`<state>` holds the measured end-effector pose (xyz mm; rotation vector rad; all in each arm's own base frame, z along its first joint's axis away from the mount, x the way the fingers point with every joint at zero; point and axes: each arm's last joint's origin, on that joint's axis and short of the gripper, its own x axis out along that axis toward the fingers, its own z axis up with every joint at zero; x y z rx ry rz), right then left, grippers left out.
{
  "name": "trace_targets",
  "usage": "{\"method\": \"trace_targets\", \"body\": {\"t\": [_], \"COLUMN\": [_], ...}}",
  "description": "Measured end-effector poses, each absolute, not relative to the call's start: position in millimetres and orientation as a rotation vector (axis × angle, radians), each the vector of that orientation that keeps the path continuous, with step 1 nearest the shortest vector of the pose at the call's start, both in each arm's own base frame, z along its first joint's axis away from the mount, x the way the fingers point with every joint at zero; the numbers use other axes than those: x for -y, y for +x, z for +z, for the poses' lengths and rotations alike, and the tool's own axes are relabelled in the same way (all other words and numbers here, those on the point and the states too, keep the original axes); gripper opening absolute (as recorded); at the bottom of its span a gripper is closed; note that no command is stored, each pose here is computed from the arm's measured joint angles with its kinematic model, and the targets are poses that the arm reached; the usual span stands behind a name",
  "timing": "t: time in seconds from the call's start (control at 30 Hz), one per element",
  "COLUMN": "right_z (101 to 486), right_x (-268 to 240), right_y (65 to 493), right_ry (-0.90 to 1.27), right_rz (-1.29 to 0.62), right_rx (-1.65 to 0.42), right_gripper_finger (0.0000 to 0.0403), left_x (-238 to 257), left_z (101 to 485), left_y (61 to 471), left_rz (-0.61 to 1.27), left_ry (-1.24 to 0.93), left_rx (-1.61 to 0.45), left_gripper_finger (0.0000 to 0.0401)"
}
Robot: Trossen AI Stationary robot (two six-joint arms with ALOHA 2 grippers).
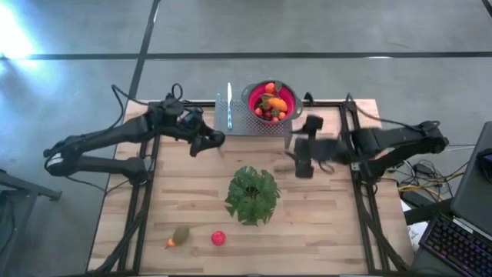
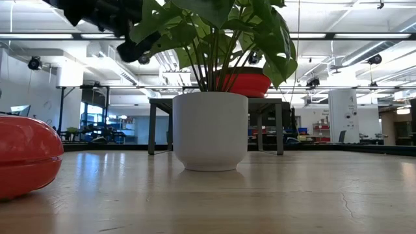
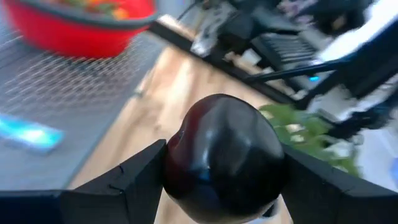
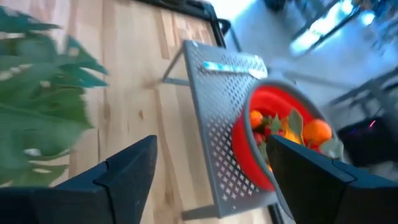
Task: Pick & Place Fruit
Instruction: Put the plum into the red strainer bowl on the shelf
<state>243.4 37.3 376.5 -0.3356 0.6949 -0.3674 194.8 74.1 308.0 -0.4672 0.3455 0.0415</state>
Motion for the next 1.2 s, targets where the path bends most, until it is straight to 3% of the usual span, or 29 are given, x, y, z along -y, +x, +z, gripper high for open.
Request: {"method": "trace_targets", "body": {"t": [0.23, 0.6, 1.2], "right_z": [363, 367, 368], "right_x": [-75, -80, -84], "right_y": [244, 246, 254], "right_ry": [-0.41, -0.37, -0.457], "right_rz": [-0.304, -0.297, -0.27], "right_rx": [-0.593, -0.538, -0.442], "right_gripper_finger": [0.0314, 0.0361, 0.0364], "left_x": [-51, -40, -36], "left_z": [316, 309, 309], "left_y": [213, 252, 317], "left_rz": [-0.11, -0.214, -0.309], "left_ry": [-0.448, -0.456, -0.531], "left_rx": [-0.189, -0.09, -0.043], "left_gripper_finger": [0.0274, 0.0274, 0.0274]}}
